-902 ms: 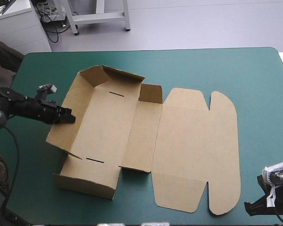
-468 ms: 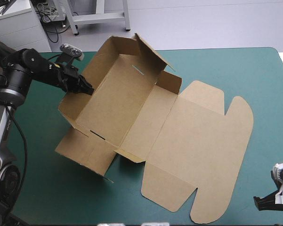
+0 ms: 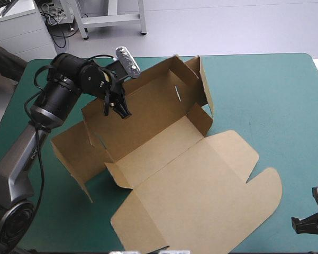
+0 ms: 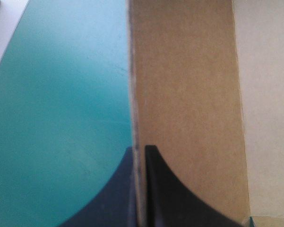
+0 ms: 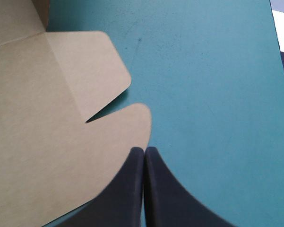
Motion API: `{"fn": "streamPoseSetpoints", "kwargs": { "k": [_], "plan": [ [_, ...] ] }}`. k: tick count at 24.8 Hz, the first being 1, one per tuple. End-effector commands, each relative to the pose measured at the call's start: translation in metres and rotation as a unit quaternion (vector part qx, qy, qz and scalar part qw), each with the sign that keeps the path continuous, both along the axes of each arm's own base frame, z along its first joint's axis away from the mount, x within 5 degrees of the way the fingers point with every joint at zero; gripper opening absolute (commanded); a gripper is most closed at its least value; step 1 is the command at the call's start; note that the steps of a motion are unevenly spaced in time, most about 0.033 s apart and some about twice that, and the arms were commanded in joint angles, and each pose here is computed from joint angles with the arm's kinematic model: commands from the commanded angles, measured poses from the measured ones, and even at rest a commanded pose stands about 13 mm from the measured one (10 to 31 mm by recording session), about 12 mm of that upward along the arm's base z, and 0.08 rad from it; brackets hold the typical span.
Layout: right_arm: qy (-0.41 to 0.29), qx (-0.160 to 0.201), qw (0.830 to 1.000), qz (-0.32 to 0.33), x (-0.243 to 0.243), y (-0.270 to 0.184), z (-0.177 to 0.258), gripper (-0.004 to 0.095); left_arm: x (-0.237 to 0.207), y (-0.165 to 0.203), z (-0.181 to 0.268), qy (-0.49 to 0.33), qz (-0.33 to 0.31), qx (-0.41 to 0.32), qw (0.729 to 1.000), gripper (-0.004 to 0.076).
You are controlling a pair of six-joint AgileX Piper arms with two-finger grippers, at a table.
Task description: Fold the box
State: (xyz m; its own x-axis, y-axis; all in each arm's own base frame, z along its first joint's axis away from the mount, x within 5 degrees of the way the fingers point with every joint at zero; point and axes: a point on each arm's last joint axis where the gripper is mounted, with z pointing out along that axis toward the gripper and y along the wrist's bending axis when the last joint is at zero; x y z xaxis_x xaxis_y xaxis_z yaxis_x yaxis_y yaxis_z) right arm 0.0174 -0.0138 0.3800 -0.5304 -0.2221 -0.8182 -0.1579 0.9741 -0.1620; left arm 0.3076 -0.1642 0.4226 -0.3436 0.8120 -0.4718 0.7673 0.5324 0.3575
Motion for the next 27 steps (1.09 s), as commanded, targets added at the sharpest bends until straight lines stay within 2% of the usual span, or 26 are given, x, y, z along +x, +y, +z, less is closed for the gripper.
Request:
{"fn": "streamPoseSetpoints", "kwargs": {
  "k": [1, 8, 14, 18, 27],
  "plan": [
    [-0.01, -0.004, 1.0, -0.011, 0.0, -0.002, 0.008, -0.0023, -0.021, -0.021, 0.036, -0.132, -0.051, 0.006, 0.99, -0.0032],
    [-0.01, -0.002, 1.0, -0.013, 0.0, -0.002, 0.008, -0.0023, -0.034, -0.05, 0.025, -0.181, -0.115, 0.073, 0.974, -0.0032],
    [-0.009, 0.002, 1.0, -0.01, 0.0, -0.001, 0.007, -0.0023, -0.045, -0.082, -0.019, -0.214, -0.192, 0.142, 0.947, -0.0032],
    [-0.007, 0.008, 1.0, -0.005, 0.0, 0.0, 0.007, -0.0023, -0.055, -0.1, -0.04, -0.26, -0.222, 0.154, 0.927, -0.0032],
    [-0.005, 0.015, 1.0, 0.0, 0.0, 0.002, 0.007, -0.0021, -0.075, -0.083, -0.054, -0.287, -0.248, 0.131, 0.916, -0.0032]
  ]
}}
